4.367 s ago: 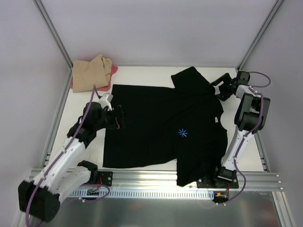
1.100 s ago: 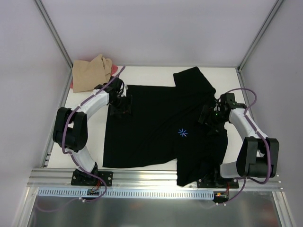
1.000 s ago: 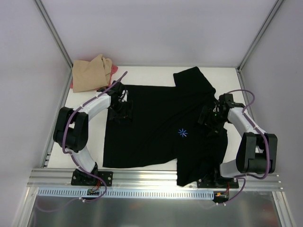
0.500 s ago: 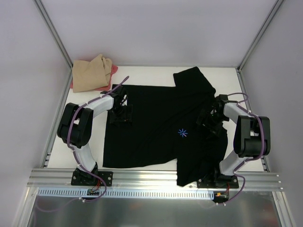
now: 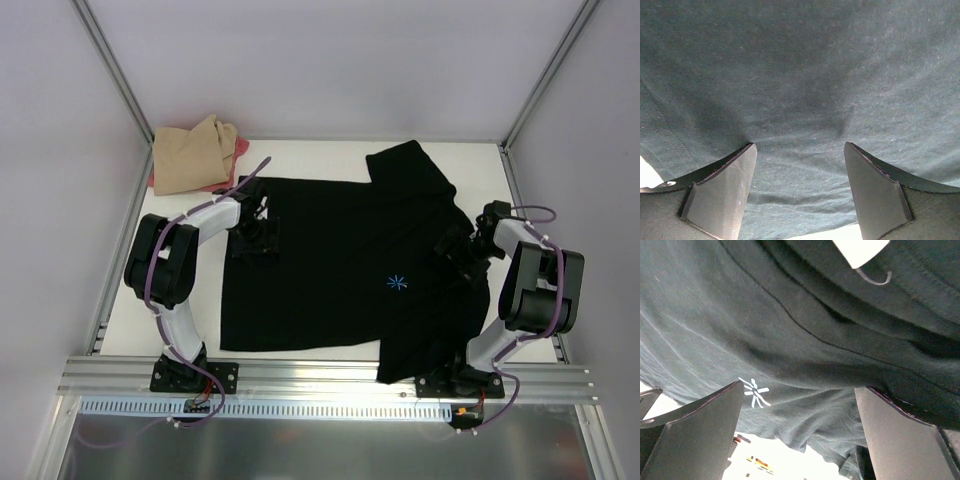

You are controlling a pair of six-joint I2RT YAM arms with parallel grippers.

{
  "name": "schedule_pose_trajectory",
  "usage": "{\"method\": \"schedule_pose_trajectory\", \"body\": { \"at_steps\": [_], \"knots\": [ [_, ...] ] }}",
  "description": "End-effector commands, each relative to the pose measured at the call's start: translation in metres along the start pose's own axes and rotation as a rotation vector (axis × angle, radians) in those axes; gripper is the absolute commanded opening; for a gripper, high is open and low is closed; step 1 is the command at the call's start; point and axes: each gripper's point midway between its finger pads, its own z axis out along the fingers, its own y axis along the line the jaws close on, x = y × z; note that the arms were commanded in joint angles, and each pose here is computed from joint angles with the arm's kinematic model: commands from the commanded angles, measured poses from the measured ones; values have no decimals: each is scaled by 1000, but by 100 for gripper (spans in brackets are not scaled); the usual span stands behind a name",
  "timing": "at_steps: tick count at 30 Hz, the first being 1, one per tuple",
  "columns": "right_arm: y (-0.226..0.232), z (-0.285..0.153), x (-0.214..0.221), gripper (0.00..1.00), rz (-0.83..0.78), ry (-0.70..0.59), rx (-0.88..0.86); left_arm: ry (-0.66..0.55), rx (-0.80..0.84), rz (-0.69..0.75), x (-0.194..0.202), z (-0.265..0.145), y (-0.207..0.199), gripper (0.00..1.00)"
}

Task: Fold and stack the t-shirts
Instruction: Flatten out the tshirt

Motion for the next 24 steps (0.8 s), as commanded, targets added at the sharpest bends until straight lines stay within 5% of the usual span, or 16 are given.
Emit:
{"method": "schedule_pose_trajectory", "body": {
  "at_steps": [1,16,24],
  "knots": [
    [-4,-5,-24,100,-2,-103,8,-37,-24,-32,-14,13,16,73],
    [-2,-50,-25,99,-13,-203,-15,-79,30,-56,-20,-5,13,73],
    [39,-106,-27,99,-88,-279,-138,-225,239,-42,-41,-73,-32,74]
  ]
}}
